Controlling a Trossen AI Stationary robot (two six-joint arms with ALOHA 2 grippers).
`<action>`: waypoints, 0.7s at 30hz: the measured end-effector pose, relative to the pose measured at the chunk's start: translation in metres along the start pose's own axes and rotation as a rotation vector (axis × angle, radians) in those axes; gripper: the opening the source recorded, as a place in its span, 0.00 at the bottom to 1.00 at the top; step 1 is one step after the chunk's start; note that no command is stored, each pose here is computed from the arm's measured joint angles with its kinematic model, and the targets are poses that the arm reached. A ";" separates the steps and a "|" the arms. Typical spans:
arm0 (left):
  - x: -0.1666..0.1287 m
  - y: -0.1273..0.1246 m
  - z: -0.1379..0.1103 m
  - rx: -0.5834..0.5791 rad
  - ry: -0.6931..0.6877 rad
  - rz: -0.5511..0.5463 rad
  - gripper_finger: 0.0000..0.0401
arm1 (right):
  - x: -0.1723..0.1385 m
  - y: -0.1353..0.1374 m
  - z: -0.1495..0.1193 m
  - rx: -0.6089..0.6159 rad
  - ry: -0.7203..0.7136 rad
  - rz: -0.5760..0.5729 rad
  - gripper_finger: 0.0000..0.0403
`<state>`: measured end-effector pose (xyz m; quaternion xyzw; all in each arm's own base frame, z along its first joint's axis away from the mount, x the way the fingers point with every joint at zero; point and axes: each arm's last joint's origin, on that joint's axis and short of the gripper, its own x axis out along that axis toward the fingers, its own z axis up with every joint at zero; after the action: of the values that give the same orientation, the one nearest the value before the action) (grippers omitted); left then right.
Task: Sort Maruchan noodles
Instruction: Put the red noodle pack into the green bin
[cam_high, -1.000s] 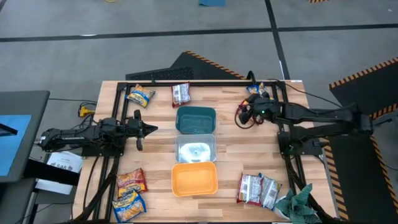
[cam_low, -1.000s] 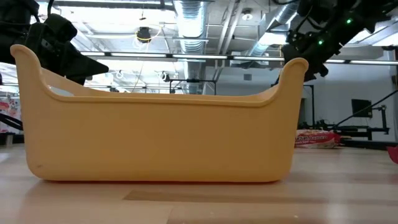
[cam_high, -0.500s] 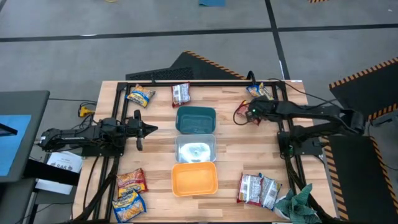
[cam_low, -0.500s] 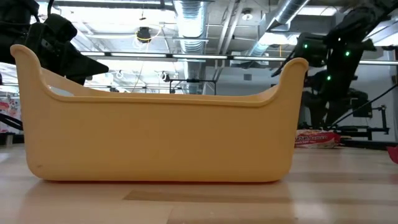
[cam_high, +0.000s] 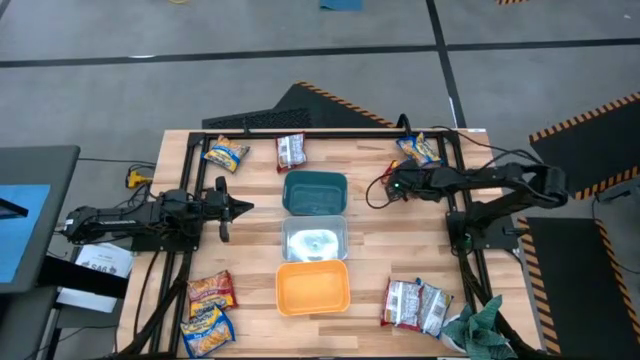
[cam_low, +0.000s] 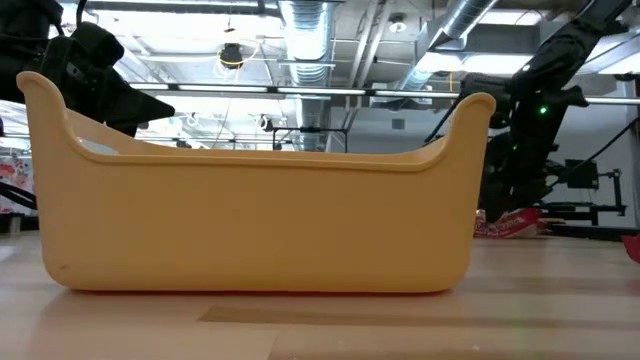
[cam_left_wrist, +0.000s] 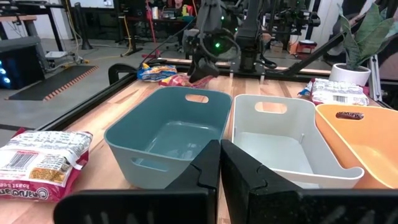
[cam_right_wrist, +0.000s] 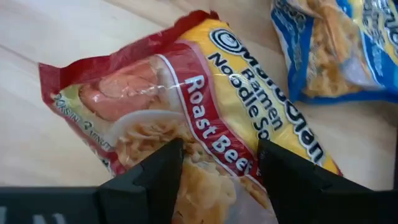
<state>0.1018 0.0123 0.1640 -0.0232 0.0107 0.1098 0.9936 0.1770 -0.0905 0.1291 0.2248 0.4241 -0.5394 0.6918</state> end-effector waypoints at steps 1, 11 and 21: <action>0.000 0.000 0.000 0.000 0.000 0.000 0.00 | 0.002 0.001 -0.001 -0.020 0.008 -0.007 0.54; 0.000 0.000 0.000 0.000 0.000 0.000 0.00 | -0.002 0.007 -0.006 -0.135 -0.008 -0.004 0.06; 0.000 0.000 0.000 0.000 0.000 0.000 0.00 | -0.076 0.027 0.010 -0.139 -0.330 0.402 0.06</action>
<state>0.1018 0.0123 0.1639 -0.0232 0.0106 0.1099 0.9936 0.2008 -0.0470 0.1937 0.1655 0.2883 -0.3902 0.8586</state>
